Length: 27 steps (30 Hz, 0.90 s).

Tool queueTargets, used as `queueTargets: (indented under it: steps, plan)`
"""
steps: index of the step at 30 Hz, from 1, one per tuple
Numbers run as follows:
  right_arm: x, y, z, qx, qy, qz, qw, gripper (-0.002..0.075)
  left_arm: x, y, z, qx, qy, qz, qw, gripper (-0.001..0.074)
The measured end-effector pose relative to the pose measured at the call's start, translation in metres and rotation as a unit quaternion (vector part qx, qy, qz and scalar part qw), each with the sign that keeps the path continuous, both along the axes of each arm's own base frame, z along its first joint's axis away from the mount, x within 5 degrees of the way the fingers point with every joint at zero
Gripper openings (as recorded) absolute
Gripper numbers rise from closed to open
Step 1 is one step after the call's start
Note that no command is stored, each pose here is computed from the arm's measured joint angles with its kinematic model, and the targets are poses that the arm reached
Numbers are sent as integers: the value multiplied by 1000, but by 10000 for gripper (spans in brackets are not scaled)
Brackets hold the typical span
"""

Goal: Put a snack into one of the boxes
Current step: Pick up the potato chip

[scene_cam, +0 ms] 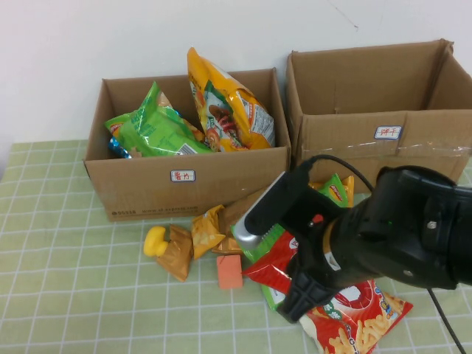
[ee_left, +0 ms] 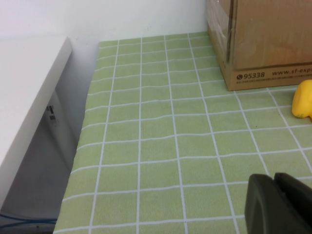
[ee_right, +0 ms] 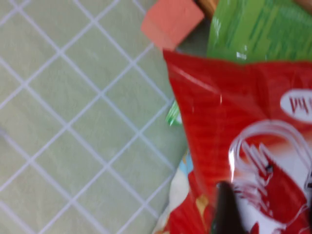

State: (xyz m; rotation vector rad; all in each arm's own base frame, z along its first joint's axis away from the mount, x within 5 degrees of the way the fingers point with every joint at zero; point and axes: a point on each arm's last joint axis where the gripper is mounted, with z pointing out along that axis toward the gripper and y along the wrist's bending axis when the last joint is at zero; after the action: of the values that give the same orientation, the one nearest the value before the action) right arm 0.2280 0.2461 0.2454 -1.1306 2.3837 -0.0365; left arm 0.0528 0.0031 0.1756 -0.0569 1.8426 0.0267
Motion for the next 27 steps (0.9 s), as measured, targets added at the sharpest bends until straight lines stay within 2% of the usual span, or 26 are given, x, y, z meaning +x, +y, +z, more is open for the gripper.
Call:
queueTargets:
  steps: [3,5,7,13,20,27]
  plan:
    - [4,2,-5,-8,-12,8,1000,497,0,0,0,0,0,0,1000,-2]
    - [8,3,-11,-31,-26,21,999,603,0,0,0,1,1,0,1000,-2]
    - [13,3,-18,-60,-41,35,997,654,0,0,0,1,1,0,1000,-2]
    - [24,9,-47,-119,-49,66,989,687,0,0,0,1,1,0,1000,-2]
    - [22,26,-61,-93,-60,105,988,692,0,0,0,0,1,1,1000,-2]
    - [28,28,-79,-112,-48,107,987,692,0,0,0,0,1,1,1000,-2]
